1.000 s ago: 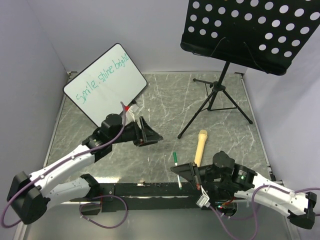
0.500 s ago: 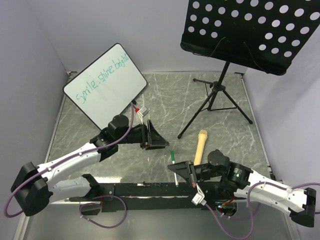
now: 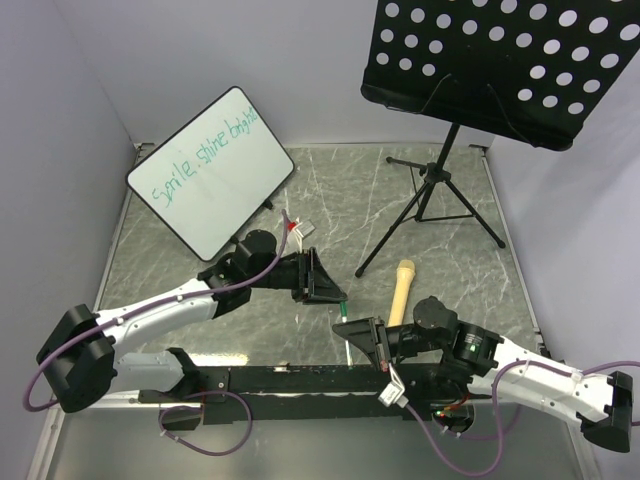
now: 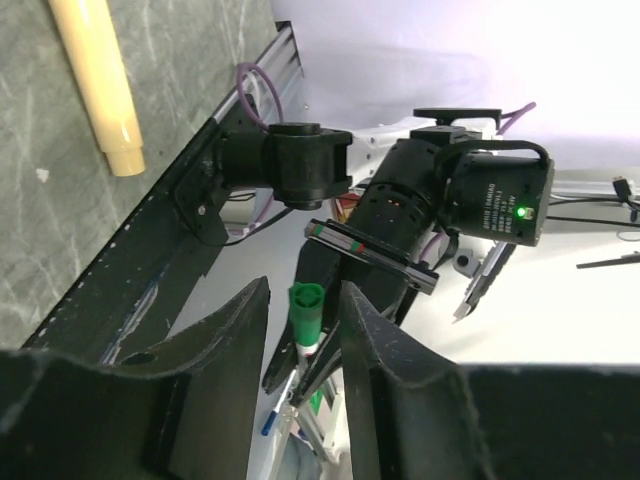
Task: Write a sentence on the whiteboard
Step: Insert the pen cap into the whiteboard marker.
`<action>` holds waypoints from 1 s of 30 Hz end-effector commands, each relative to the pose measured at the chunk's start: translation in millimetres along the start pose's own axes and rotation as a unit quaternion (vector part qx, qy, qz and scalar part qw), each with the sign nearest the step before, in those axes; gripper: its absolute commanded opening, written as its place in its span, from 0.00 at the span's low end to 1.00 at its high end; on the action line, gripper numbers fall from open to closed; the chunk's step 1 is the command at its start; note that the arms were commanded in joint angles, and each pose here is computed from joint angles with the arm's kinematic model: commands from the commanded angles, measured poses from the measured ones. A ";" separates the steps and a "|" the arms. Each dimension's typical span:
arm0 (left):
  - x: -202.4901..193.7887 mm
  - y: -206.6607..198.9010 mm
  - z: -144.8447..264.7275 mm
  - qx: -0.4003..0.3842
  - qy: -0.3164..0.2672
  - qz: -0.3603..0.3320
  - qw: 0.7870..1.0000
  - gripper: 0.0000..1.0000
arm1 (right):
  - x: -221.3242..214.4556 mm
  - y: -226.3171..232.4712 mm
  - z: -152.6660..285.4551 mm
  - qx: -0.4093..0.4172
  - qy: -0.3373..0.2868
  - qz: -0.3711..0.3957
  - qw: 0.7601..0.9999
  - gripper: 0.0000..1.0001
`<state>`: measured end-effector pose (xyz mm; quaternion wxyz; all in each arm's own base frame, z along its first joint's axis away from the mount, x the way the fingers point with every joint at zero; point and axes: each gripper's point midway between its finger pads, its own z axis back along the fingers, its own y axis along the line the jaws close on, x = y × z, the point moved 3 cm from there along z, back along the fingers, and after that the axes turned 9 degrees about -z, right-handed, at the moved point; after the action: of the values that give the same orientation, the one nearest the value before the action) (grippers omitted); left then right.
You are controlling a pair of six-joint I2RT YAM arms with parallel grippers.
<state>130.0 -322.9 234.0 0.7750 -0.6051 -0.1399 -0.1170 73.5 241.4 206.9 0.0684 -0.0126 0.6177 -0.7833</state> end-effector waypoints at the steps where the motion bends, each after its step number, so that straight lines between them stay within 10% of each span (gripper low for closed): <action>1: 5.2 -26.2 -0.4 -0.047 0.001 -0.021 0.999 0.39 | -2.4 -31.2 3.3 -0.029 0.008 0.065 0.997 0.00; 11: -1.5 -25.7 -3.0 -0.051 0.019 -0.018 0.998 0.38 | -10.9 -34.5 1.7 -0.029 0.025 0.056 0.998 0.00; 16: -3.7 -26.9 -5.1 -0.062 0.025 -0.015 0.998 0.01 | -11.7 -35.0 1.7 -0.027 0.027 0.051 0.998 0.00; 30: 3.7 -33.7 0.0 -0.037 0.001 -0.042 0.998 0.01 | -81.8 -36.5 11.4 0.002 0.110 0.012 0.994 0.00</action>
<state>147.1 -325.4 242.5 0.7717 -0.6015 -0.1834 -0.0951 118.8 250.8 215.7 0.0147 0.0088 0.5968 -0.8022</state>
